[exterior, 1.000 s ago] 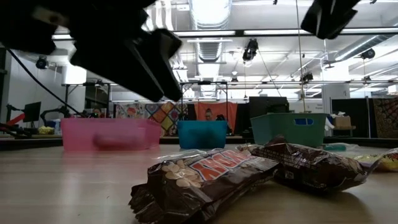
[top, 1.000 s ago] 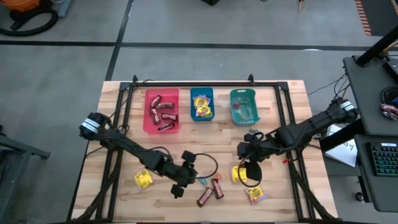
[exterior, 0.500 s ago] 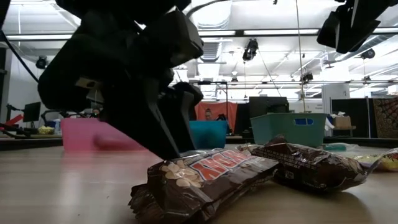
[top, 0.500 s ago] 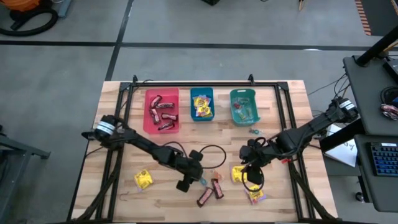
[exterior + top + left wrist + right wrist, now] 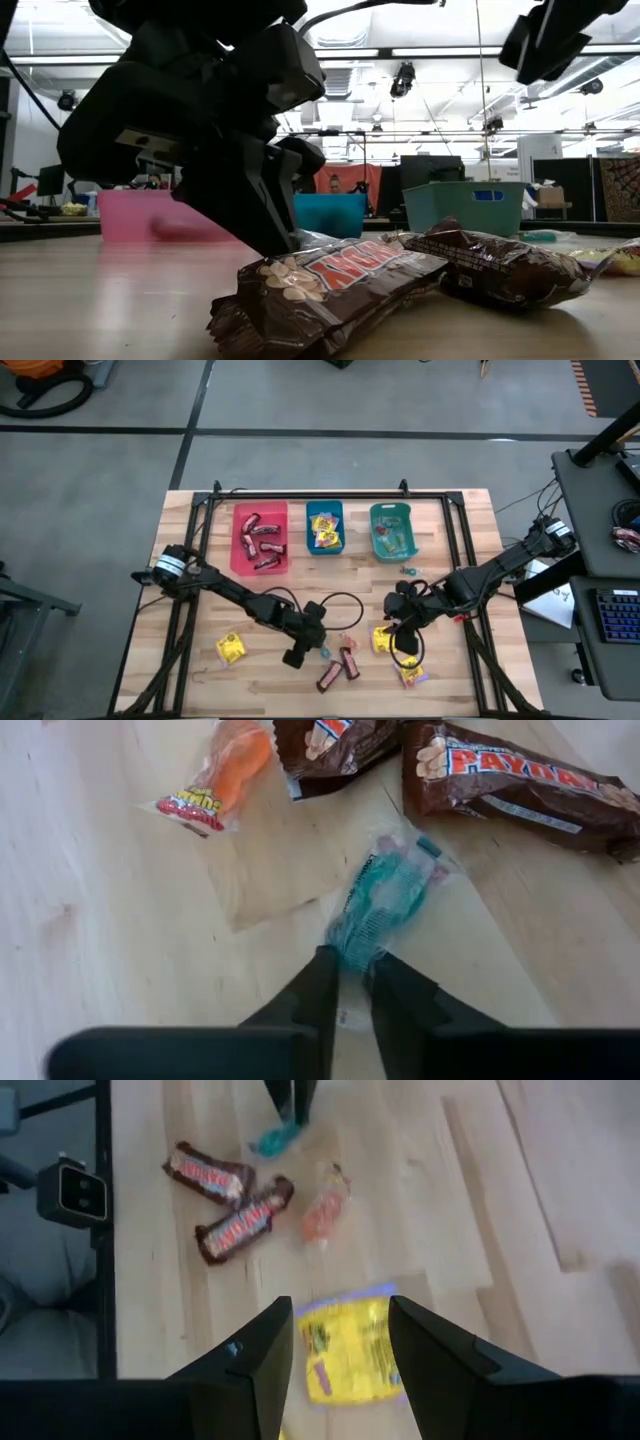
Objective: Sort candy
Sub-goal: Put the blue gummy candy into the green bin
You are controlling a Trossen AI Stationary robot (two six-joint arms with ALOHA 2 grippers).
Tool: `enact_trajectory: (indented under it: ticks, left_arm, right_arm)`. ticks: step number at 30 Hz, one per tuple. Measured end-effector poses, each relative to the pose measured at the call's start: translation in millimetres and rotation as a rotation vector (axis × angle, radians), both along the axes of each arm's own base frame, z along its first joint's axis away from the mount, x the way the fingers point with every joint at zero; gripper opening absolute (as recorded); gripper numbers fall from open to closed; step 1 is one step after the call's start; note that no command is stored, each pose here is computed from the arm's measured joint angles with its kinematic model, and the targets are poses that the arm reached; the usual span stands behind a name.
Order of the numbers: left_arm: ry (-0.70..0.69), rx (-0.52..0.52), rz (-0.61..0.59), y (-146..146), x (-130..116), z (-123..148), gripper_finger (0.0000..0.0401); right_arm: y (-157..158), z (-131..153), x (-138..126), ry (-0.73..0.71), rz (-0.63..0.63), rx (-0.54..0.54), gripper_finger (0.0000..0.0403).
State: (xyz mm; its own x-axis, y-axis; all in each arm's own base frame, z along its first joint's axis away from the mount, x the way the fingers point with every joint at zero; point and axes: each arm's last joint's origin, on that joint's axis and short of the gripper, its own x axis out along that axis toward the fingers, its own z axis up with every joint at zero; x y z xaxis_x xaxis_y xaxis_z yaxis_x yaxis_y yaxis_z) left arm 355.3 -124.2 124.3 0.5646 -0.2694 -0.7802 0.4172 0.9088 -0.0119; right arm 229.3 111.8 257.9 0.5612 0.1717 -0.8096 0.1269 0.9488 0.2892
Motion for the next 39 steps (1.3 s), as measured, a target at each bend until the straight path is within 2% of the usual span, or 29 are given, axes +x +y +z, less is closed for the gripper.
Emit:
enact_trajectory:
  ticks: [3, 11, 17, 21, 24, 27, 35, 39]
  left_arm:
    - [-0.005, 0.005, -0.006, 1, 0, 2, 0.0007]
    - [-0.097, 0.034, -0.009, 14, 0, 29, 0.0002]
    - [-0.209, 0.135, 0.175, 38, 2, 57, 0.0001]
    - [-0.306, 0.19, 0.423, 51, 1, 77, 0.0001]
    - [-0.369, 0.196, 0.578, 54, -1, 87, 0.0001]
    - [-0.42, 0.157, 0.662, 55, -2, 97, 0.0001]
    - [-0.57, 0.047, 0.673, 52, 6, 111, 0.0001]
    - [-0.589, 0.016, 0.656, 49, 8, 111, 0.0001]
  right_arm:
    - [1, -2, 3, -0.064, 0.033, -0.024, 0.0155]
    - [6, -15, 16, -0.386, 0.208, -0.146, 0.0153]
    - [4, -21, 19, -0.658, 0.242, -0.316, 0.0144]
    - [0, -23, 18, -0.772, 0.169, -0.461, 0.0138]
    - [-4, -27, 16, -0.79, 0.102, -0.547, 0.0136]
    - [-7, -30, 14, -0.787, 0.046, -0.6, 0.0139]
    - [-12, -29, 16, -0.781, 0.001, -0.639, 0.0146]
    - [-15, -29, 17, -0.778, -0.013, -0.644, 0.0145]
